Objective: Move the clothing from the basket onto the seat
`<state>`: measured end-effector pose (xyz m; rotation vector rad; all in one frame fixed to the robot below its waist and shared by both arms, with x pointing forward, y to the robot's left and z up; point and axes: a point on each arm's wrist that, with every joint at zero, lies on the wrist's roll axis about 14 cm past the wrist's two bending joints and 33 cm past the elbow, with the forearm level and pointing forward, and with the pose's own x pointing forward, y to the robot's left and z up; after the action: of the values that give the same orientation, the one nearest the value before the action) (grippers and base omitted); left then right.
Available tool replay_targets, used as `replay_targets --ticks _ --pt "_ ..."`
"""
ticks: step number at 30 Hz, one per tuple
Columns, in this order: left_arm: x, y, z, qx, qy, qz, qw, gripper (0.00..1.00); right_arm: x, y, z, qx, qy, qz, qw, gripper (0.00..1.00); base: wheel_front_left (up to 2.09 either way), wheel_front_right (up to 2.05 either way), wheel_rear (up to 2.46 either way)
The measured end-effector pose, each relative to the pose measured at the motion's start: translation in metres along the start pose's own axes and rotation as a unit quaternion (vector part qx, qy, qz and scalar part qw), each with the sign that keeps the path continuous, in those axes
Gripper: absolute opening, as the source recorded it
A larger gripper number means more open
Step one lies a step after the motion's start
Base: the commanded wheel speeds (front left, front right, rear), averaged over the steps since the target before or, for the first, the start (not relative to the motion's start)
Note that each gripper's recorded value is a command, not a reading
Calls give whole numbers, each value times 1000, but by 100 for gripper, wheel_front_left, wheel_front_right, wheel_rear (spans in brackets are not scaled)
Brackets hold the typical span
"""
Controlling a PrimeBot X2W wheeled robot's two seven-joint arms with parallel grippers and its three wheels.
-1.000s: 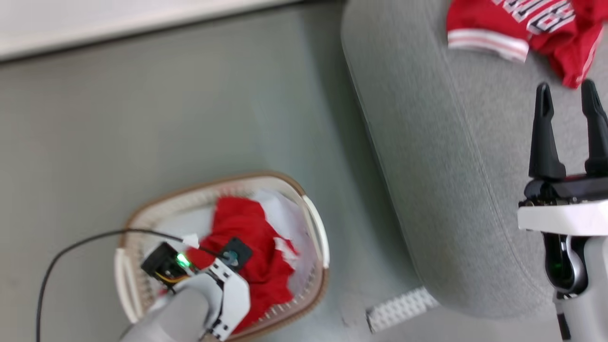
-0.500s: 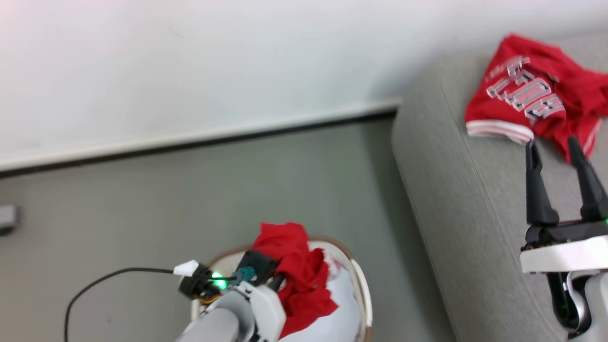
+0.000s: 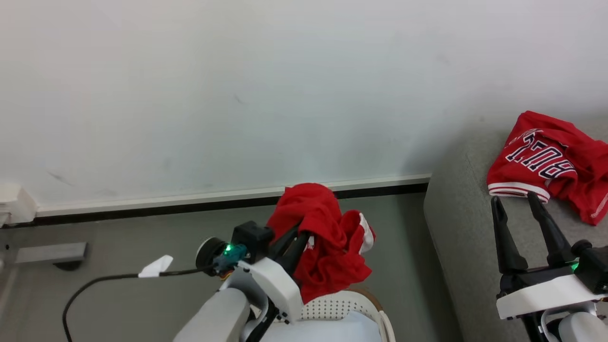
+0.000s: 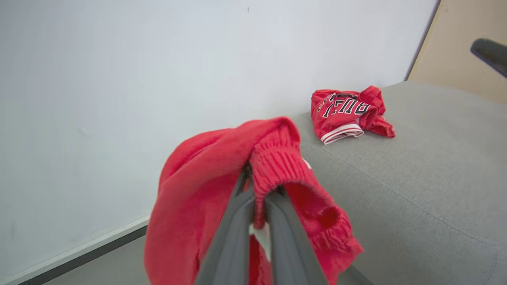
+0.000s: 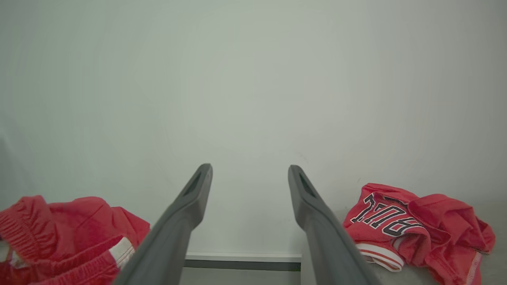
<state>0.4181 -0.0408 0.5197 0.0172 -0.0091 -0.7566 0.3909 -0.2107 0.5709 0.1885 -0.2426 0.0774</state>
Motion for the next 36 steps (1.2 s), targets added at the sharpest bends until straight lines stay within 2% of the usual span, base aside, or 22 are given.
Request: replay_targets --ticks 10,23,30,36 --pt "-8 10 65 -28 -71 14 997 0 -9 20 -5 25 5 15 1000 100 0 0 0" --pt "-14 3 80 -38 -85 13 996 0 -11 29 -9 26 11 32 999 100 0 0 0" --pt "-14 -2 78 -41 -82 8 996 0 -8 82 0 30 3 126 992 100 0 0 0" --pt "-16 -5 73 -44 -75 6 996 0 -15 135 -13 40 28 209 977 100 0 0 0"
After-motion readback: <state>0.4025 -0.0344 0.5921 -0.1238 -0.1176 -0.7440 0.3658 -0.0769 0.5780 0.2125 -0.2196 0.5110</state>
